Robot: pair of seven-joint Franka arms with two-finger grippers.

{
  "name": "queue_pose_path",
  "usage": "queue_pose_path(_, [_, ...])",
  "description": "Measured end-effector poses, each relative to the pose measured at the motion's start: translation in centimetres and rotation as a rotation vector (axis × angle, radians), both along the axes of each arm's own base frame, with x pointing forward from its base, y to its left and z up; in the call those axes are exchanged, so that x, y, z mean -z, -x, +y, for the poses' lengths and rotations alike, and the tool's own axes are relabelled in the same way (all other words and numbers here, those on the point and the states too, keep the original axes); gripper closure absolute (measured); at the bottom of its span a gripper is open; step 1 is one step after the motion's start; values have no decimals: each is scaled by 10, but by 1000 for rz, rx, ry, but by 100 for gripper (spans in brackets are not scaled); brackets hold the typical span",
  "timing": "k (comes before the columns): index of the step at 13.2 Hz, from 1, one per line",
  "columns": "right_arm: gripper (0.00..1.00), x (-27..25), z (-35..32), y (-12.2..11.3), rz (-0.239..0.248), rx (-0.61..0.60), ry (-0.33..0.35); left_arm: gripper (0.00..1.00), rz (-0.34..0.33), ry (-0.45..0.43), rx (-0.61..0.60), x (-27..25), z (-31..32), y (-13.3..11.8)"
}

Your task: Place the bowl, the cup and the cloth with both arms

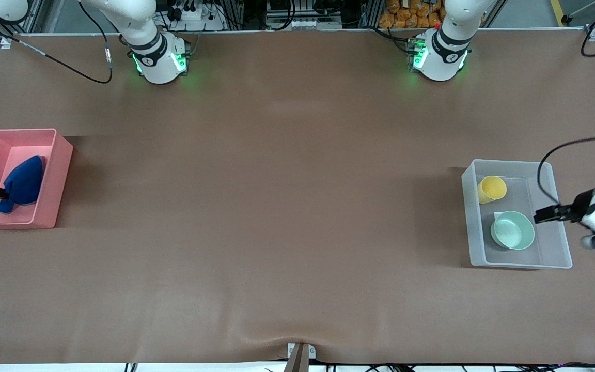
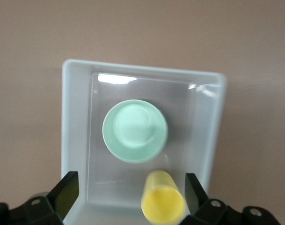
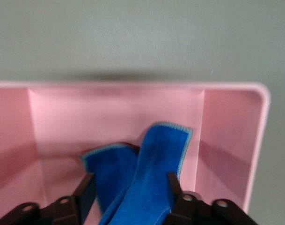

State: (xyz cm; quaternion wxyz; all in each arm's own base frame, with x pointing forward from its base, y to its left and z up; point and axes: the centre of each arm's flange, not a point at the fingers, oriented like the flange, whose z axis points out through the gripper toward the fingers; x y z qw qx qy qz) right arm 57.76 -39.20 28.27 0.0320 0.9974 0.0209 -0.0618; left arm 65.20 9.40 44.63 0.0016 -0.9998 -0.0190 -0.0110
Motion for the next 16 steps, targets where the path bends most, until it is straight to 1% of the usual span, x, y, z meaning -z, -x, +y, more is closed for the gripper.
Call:
queue_pose_path(1, [13, -22, 11, -7, -10, -15, 1, 0, -31, -7, -5, -43, -18, 10])
queue_pose_path(2, [4, -47, 26, -15, -23, -28, 6, 0, -61, -10, -10, -77, -35, 21])
queue_pose_path(3, [0, -70, 44, -22, -36, -32, 13, 0, -88, -12, -14, -107, -51, 32])
queue_pose_path(4, [0, -91, 65, -30, -45, -28, 19, 0, -99, -21, -16, -127, -63, 42])
queue_pose_path(5, [0, -108, 90, -37, -47, -21, 21, 0, -97, -32, -17, -141, -71, 49])
queue_pose_path(6, [0, -123, 118, -43, -42, -12, 21, 0, -95, -37, -15, -152, -75, 53])
queue_pose_path(8, [0, -151, 184, -53, -15, 15, 17, 0, -103, -36, -18, -170, -75, 55])
queue_pose_path(10, [0, -181, 259, -56, -3, 54, -8, 0, -109, -33, -22, -176, -73, 55])
queue_pose_path(12, [0, -211, 322, -50, 4, 76, -24, 0, -107, -12, -7, -175, -79, 54])
queue_pose_path(13, [0, -227, 341, -43, 3, 81, -31, 0, -106, -9, 12, -174, -89, 54])
queue_pose_path(15, [0, -258, 351, -26, 1, 91, -59, 0, -107, -16, 27, -175, -109, 53])
queue_pose_path(16, [0, -274, 349, -16, -2, 100, -68, 0, -109, -1, 24, -178, -116, 55])
